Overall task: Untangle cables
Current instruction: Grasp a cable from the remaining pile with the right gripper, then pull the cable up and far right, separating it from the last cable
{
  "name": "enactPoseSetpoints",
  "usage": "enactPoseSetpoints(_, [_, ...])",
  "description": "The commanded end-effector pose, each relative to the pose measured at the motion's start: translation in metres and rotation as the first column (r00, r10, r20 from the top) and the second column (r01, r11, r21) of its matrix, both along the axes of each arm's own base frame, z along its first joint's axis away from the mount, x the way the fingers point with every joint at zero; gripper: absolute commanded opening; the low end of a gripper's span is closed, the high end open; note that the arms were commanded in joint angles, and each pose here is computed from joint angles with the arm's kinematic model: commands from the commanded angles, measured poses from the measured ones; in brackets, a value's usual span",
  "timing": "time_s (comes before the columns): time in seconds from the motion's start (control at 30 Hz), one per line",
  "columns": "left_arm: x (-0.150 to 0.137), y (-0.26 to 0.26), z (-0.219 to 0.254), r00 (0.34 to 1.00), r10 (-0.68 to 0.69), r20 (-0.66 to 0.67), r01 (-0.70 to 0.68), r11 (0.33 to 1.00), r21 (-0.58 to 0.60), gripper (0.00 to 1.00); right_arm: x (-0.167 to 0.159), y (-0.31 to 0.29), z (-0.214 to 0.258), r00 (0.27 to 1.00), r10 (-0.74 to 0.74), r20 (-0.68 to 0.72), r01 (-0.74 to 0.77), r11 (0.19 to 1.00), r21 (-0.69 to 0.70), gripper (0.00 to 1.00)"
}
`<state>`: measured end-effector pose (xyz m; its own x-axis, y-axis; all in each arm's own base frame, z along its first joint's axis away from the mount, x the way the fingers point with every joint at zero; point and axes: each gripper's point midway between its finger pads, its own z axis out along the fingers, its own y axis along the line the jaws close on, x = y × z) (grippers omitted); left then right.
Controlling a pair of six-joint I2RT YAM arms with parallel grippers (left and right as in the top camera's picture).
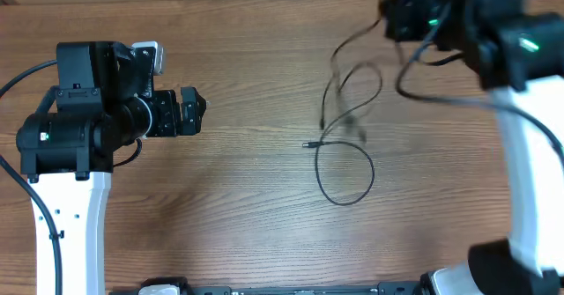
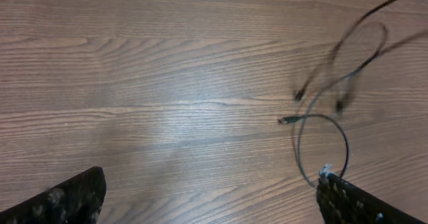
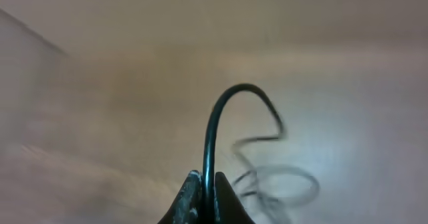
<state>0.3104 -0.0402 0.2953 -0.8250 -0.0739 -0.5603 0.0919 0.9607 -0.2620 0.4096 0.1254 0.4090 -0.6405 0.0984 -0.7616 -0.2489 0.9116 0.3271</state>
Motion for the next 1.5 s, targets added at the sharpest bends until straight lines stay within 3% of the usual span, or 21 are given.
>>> enactPoseSetpoints(0.0, [0.001,0.000,0.005,1.000,0.011,0.011,-0.011,1.000,-0.003,1.00,-0.027,-0.005,0.085,0.973,0.003,0.229,-0.014,0.999,0.045,0.04])
enactPoseSetpoints(0.27, [0.001,0.000,0.005,1.000,0.011,0.011,-0.011,1.000,-0.003,1.00,-0.043,-0.011,0.153,0.900,-0.047,0.432,-0.002,0.994,0.112,0.04])
enactPoseSetpoints(0.47, [0.001,0.000,0.005,1.000,0.011,0.011,-0.011,1.000,-0.003,1.00,-0.029,-0.050,0.151,0.865,-0.242,0.440,0.232,0.970,0.077,0.04])
enactPoseSetpoints(0.63, [0.001,0.000,0.005,1.000,0.011,0.011,-0.011,1.000,-0.003,1.00,-0.027,-0.099,0.140,0.786,-0.446,0.428,0.489,0.872,0.011,0.04])
enactPoseSetpoints(0.87, [0.001,0.000,0.005,1.000,0.011,0.011,-0.011,1.000,-0.003,1.00,-0.024,-0.141,0.129,0.739,-0.539,0.404,0.598,0.801,-0.024,0.04])
enactPoseSetpoints(1.27, [0.001,0.000,0.005,1.000,0.011,0.011,-0.011,1.000,-0.003,1.00,0.011,-0.276,0.045,0.606,-0.763,0.227,0.796,0.577,-0.183,0.04])
enactPoseSetpoints(1.47, [0.001,0.000,0.005,1.000,0.011,0.011,-0.011,1.000,-0.003,1.00,0.022,-0.334,-0.010,0.496,-0.865,0.073,0.862,0.481,-0.159,0.04])
